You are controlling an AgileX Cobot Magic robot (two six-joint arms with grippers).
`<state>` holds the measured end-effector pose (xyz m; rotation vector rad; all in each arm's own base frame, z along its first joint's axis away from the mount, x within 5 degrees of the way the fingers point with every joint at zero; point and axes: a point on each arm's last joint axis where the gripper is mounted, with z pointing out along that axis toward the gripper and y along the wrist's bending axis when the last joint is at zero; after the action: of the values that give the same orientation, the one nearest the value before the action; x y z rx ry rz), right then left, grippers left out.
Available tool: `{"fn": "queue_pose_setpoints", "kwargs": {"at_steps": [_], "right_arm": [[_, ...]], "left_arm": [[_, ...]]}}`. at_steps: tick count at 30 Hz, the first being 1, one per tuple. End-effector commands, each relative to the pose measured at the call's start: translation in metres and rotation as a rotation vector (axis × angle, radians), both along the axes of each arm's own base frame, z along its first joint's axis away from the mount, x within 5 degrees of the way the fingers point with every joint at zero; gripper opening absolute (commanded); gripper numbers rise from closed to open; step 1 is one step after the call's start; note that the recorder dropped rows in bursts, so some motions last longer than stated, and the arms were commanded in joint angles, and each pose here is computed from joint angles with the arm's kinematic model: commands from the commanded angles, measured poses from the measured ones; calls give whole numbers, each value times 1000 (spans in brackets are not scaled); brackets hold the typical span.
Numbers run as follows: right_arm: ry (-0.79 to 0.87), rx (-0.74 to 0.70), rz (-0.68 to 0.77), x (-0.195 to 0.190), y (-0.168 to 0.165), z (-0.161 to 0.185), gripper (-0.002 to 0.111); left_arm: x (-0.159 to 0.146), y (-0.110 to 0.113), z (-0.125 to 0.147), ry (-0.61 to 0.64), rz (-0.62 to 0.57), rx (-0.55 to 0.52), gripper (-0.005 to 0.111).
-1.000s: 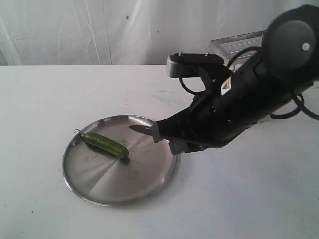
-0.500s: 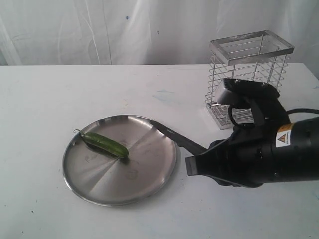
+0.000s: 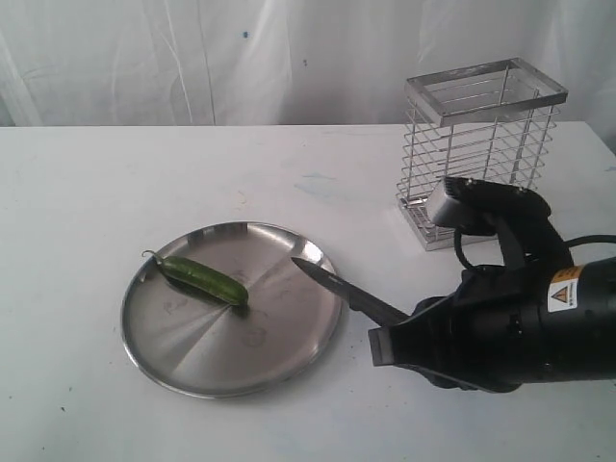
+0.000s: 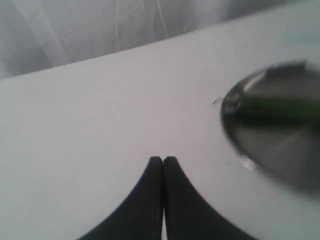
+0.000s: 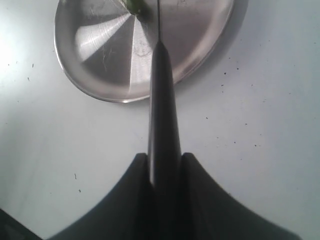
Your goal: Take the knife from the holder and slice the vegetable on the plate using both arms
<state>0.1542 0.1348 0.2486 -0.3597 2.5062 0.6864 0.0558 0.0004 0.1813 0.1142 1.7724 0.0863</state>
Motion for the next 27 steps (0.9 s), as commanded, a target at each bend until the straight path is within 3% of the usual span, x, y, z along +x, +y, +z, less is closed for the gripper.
{"fn": "queue_pose_setpoints", "kwargs": {"at_steps": [1,2,4,8,10,12,13,15,17,18,20,22,24,25,27], "right_arm": [[-13,9,-5,0,-1,2,0],[-13,9,-5,0,-1,2,0],[-15,10,-5,0,-1,3,0],[-39,-10,32,0,-1,3,0],[-55,-20,52,0,-1,3,0],[-78,-29,72,1,0,4,0],[-95,-35,84,2,0,4,0],[-130,-51,108,7,2,4,0],[-173,-76,135,14,6,2,0],[-185,-86,145,17,8,0,0],[-179,-89,145,24,13,-4,0],[-172,-91,136,31,17,-6,0],[-183,-91,125,37,21,-8,0],[-189,-90,120,40,22,-8,0],[-212,-82,108,43,23,-6,0]], "left_arm": [[1,-5,11,-112,44,-713,0],[1,-5,12,-106,52,-813,0],[1,-6,11,-90,62,-909,0],[2,-5,15,-136,60,-930,0],[1,0,28,-300,44,-916,0],[-5,10,50,-585,50,-772,0],[-9,20,58,-722,120,-736,0],[-16,42,77,-883,333,-840,0],[-14,55,96,-908,494,-997,0],[-7,56,107,-879,538,-974,0],[16,49,130,-776,488,-761,0],[57,24,153,-572,261,-394,0],[96,-1,158,-240,22,-124,0],[114,-7,156,-40,-19,-86,0],[141,-9,148,291,31,-102,0]]}}
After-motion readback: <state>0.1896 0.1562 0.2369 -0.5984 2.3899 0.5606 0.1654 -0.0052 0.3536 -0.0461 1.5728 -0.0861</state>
